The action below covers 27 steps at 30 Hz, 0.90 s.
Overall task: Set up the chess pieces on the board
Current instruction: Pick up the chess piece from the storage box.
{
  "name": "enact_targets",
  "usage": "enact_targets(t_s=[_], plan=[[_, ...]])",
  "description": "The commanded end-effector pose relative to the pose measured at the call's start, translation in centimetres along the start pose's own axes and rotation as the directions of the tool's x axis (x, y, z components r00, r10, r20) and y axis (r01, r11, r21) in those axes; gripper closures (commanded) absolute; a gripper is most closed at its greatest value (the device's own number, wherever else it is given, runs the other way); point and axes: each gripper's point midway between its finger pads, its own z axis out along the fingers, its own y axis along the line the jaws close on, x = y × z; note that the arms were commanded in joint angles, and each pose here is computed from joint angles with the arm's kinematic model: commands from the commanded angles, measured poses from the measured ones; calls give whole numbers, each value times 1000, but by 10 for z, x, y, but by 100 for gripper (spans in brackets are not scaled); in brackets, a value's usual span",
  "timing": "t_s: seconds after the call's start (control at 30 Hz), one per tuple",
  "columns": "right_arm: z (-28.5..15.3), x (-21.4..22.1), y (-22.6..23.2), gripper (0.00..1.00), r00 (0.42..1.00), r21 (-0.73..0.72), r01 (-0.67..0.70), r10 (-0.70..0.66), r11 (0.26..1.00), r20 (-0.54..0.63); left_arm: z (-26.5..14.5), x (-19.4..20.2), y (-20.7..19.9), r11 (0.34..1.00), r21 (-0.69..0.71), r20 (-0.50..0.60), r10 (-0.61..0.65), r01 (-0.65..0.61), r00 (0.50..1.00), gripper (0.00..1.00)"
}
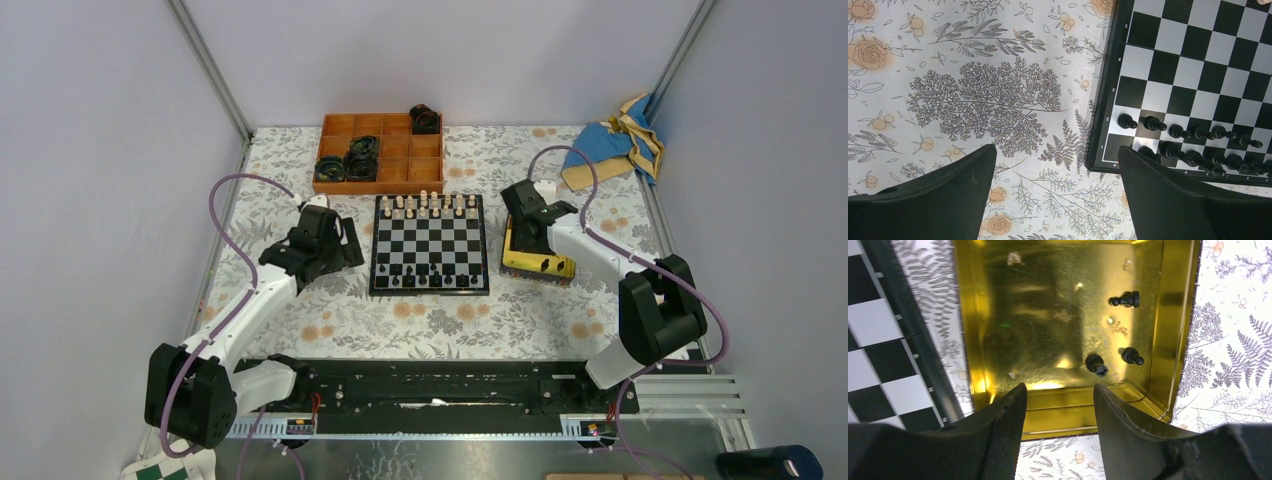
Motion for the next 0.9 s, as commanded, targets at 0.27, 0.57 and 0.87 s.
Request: enact_targets(t_s=[0.27,0.57,0.87], plan=[[19,6,-25,42,992,25,-125,125,992,-9,-2,-21,-6,1000,16,48,19,-19,999,1],[29,11,-32,43,988,35,-148,149,988,-28,0,-19,-4,1000,10,41,22,-22,999,1],[38,16,-33,48,985,32,-165,166,986,-48,0,-18,-4,1000,6,37,23,-23,999,1]])
